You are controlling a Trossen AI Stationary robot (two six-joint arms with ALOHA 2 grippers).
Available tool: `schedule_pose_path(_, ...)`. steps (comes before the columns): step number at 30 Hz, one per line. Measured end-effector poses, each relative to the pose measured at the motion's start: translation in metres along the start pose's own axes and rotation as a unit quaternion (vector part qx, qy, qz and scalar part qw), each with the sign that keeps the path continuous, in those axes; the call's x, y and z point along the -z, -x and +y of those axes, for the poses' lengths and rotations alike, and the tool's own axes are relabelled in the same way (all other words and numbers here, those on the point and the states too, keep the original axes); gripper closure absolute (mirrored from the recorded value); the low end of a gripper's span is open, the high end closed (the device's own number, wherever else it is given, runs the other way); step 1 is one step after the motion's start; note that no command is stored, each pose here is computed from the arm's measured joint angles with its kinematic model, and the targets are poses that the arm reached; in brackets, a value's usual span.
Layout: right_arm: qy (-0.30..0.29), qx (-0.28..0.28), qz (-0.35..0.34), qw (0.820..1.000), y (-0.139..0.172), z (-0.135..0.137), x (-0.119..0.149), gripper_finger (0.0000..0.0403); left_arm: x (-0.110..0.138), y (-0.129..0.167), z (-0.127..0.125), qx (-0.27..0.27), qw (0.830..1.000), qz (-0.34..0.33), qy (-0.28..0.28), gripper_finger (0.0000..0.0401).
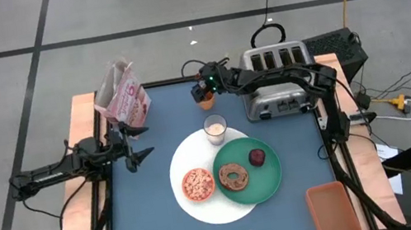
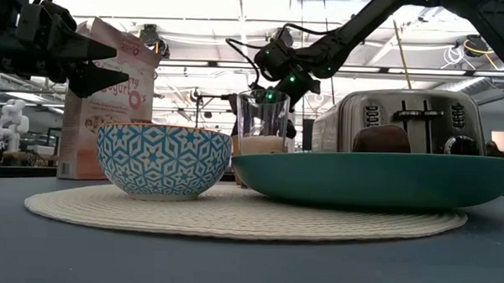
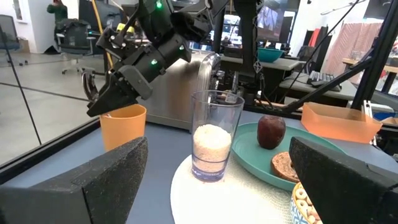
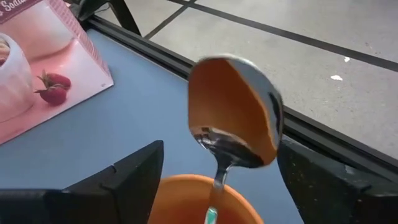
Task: Arrange a breakfast setting
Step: Put the green patterned spoon on the white table mat to the left side of the orange bowl
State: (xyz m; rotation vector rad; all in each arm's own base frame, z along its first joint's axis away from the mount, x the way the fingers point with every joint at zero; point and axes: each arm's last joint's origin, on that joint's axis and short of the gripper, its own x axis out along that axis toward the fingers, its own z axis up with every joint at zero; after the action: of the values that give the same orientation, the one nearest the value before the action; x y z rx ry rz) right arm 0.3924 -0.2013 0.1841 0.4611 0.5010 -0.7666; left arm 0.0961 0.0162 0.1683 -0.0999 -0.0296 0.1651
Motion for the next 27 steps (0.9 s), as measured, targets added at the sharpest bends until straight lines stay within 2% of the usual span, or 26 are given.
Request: schedule_pose_path(27,-0.005,-0.009,-0.028,1.0,-0.0002,0.0004,-0.0062,0.0205,0.0002,0.0,0.0,0.0,1.0,0.001,0.0,0.0009)
